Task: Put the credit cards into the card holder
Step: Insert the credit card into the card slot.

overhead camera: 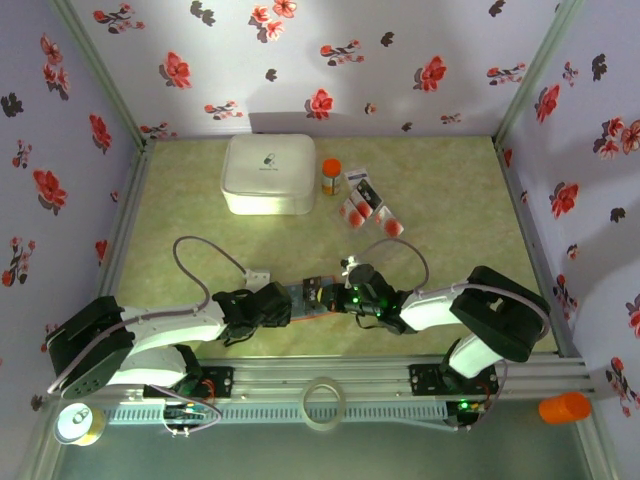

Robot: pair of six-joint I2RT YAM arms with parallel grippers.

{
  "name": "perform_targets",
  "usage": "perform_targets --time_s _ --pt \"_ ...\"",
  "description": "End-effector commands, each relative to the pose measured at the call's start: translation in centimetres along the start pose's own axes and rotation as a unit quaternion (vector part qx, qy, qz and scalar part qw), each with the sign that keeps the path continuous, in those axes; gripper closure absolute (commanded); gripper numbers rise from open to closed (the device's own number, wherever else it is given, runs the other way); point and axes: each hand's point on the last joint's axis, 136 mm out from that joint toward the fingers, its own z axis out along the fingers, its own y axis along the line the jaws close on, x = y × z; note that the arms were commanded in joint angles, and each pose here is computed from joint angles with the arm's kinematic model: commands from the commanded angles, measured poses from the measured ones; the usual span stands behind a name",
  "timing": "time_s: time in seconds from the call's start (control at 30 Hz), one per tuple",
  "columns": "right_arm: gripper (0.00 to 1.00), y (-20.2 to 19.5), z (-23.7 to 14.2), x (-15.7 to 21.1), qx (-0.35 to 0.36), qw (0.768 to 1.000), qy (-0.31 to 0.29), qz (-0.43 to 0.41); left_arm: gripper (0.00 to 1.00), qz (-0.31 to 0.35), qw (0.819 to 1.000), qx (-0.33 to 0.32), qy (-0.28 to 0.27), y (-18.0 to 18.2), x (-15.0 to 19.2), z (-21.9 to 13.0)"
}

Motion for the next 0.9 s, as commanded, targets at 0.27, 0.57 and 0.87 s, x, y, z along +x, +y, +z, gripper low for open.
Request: perform_targets --time_s 0.27,0.57,0.87 --pt "1.0 -2.1 0.3 2.0 0.041 0.998 0.045 0.015 0.0 0.008 1.0 -0.023 0.002 1.1 0.7 0.3" --pt "1.0 -3.0 0.1 2.4 0.071 0.995 0.059 0.023 0.0 0.008 1.0 -0.023 0.002 1.1 0.7 0.3" --pt "1.0 -3.2 0.0 2.6 0.082 0.994 0.068 0.021 0.0 0.007 1.0 -0.022 0.001 1.1 0.7 0.3"
